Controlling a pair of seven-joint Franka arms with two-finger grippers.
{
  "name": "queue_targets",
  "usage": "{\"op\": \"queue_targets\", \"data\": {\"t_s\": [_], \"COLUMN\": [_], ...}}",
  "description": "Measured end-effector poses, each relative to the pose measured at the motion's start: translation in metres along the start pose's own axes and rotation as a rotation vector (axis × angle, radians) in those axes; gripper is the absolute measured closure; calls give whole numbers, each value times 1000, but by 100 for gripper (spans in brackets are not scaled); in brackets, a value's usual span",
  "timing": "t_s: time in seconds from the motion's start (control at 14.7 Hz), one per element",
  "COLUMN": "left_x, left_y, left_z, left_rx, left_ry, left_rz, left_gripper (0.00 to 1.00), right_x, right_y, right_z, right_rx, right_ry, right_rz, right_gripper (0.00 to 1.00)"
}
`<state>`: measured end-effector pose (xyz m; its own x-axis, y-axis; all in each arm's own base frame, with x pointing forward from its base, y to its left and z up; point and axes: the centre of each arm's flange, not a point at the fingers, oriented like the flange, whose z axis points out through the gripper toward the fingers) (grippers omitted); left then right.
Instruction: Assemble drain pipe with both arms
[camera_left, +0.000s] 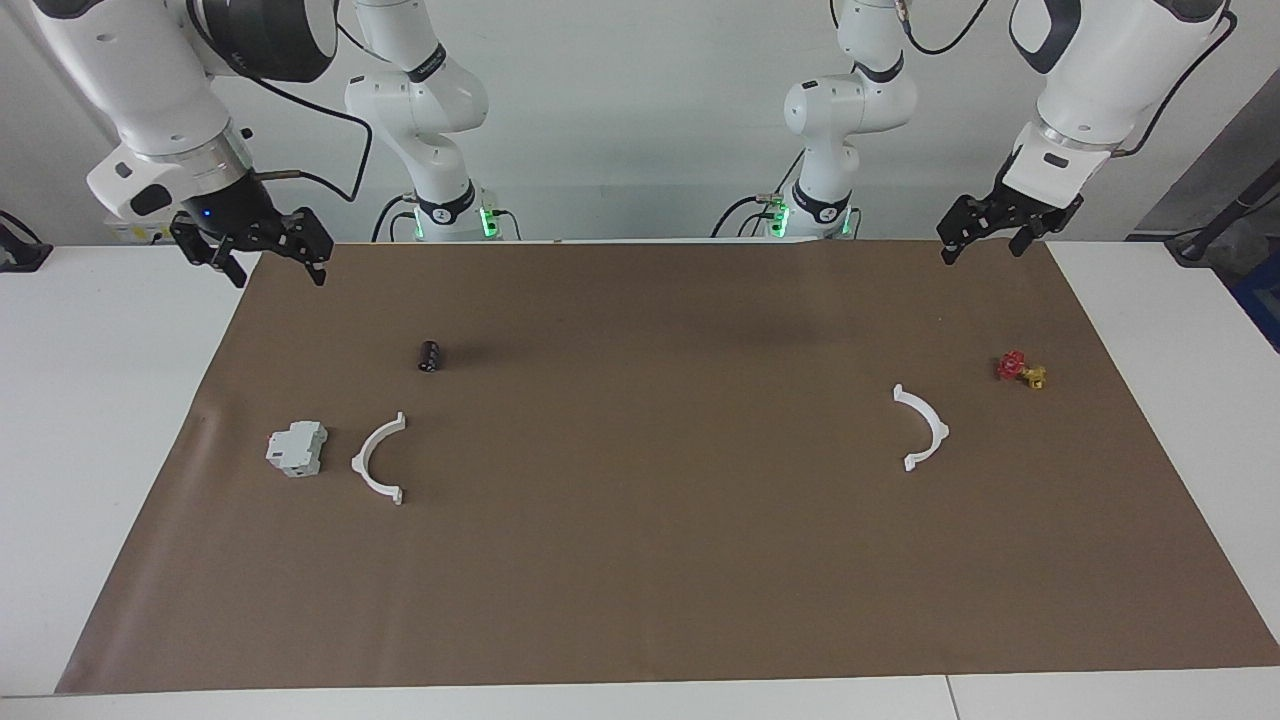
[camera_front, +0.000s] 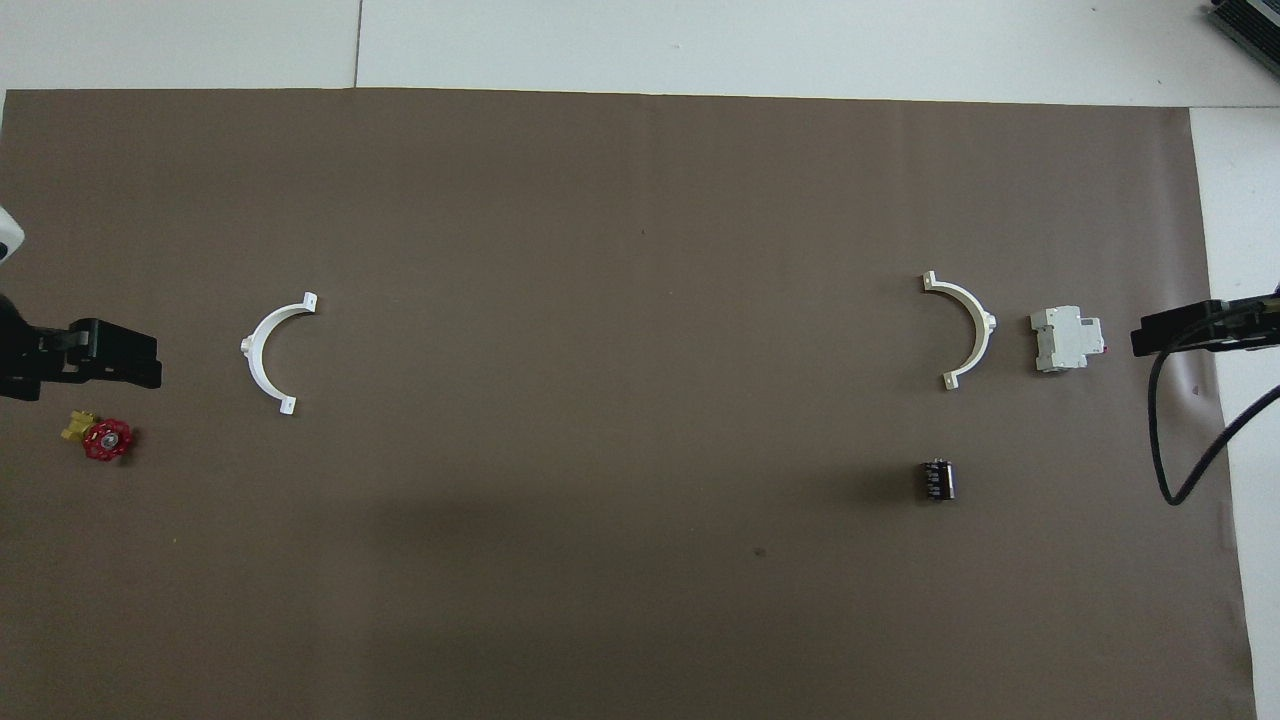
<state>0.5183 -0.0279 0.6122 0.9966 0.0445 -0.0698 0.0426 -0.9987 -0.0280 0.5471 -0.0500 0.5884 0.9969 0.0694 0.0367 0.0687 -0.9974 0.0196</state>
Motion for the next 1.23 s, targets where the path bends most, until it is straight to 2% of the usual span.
{"op": "queue_targets", "data": {"t_s": [0.2, 0.34, 0.61, 0.89, 1.09, 1.23], "left_x": [0, 0, 0, 0, 0, 0], "left_y": [0, 0, 1, 1, 1, 1], "left_z": [0, 0, 0, 0, 0, 0], "left_rx": [0, 0, 0, 0, 0, 0], "left_ry": [0, 0, 0, 0, 0, 0], "left_rz": [0, 0, 1, 1, 2, 2], "left_gripper": [0, 0, 0, 0, 0, 0], "right_x": [15, 29, 55, 60, 57, 57], "right_y": [-4, -8, -3, 1, 13, 13], "right_z": [67, 127, 228, 277, 292, 293], "right_rx": [-15, -7, 72, 68, 68, 69], "right_ry": [70, 57, 61, 37, 21, 18], "right_rz": [-78, -138, -184, -235, -241, -244], "right_gripper": [0, 0, 0, 0, 4, 17]}}
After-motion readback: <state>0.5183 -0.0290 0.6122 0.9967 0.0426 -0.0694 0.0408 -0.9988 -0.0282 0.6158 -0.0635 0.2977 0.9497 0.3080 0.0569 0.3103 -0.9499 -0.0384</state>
